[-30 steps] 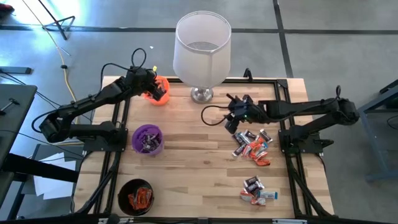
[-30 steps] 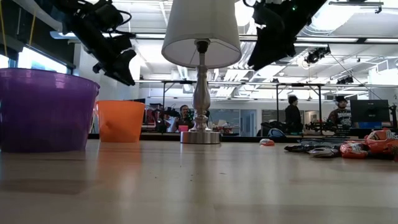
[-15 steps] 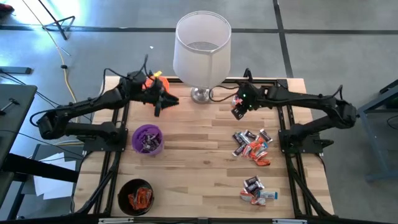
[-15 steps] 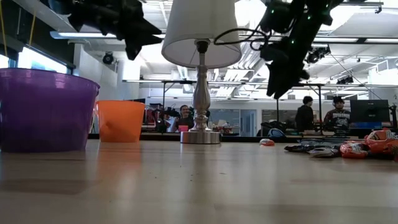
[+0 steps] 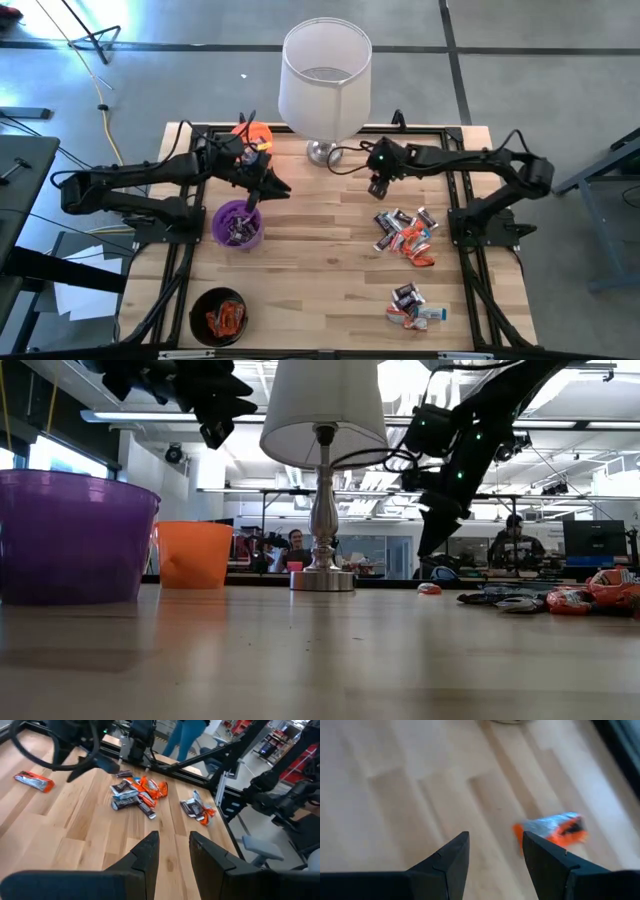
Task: Sort candy
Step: Put the orange chocolate into the black bucket
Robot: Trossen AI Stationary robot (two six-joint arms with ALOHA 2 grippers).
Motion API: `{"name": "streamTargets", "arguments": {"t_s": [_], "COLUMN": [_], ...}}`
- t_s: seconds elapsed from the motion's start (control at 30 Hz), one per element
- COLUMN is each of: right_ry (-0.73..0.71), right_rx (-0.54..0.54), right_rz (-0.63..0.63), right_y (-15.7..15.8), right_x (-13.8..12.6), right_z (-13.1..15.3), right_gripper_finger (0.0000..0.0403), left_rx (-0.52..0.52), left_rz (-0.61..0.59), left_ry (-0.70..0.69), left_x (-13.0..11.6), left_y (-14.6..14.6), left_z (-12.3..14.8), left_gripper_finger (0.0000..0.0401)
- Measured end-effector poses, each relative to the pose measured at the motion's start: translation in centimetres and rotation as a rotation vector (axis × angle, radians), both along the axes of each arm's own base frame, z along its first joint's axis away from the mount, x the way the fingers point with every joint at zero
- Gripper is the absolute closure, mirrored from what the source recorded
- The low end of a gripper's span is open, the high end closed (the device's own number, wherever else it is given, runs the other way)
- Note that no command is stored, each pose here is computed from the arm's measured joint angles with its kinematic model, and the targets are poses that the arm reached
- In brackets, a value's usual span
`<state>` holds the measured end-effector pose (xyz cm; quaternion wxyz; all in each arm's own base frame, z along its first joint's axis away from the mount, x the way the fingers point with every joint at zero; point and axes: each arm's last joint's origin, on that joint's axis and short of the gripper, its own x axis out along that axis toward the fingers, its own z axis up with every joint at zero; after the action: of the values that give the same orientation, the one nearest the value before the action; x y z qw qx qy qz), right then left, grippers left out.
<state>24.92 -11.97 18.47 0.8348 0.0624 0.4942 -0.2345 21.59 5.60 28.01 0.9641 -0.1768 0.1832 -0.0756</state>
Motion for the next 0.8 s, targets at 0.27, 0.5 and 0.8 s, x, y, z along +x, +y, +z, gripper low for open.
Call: {"name": "streamTargets", "arguments": {"t_s": [0.27,0.5,0.8], "right_ry": [-0.152,-0.306,-0.297], "right_rx": [0.142,0.165,0.190], "right_rz": [-0.649,-0.790,-0.790], "right_y": [-1.4,-2.0,-4.1], "right_x": [-1.2,-0.7,-1.6], "right_z": [-0.2,0.2,-0.2], "right_gripper_finger": [0.0224,0.0224,0.0224], "left_rx": [0.008,0.063,0.107], "left_rz": [0.016,-0.006,-0.027], "left_ry": [0.004,0.012,0.044], "left_x": [0.0,-0.1,-0.3], "left_y": [0.0,0.0,0.0], "left_z": [0.0,-0.2,-0.6], "left_gripper_finger": [0.0307,0.0307,0.0307]}}
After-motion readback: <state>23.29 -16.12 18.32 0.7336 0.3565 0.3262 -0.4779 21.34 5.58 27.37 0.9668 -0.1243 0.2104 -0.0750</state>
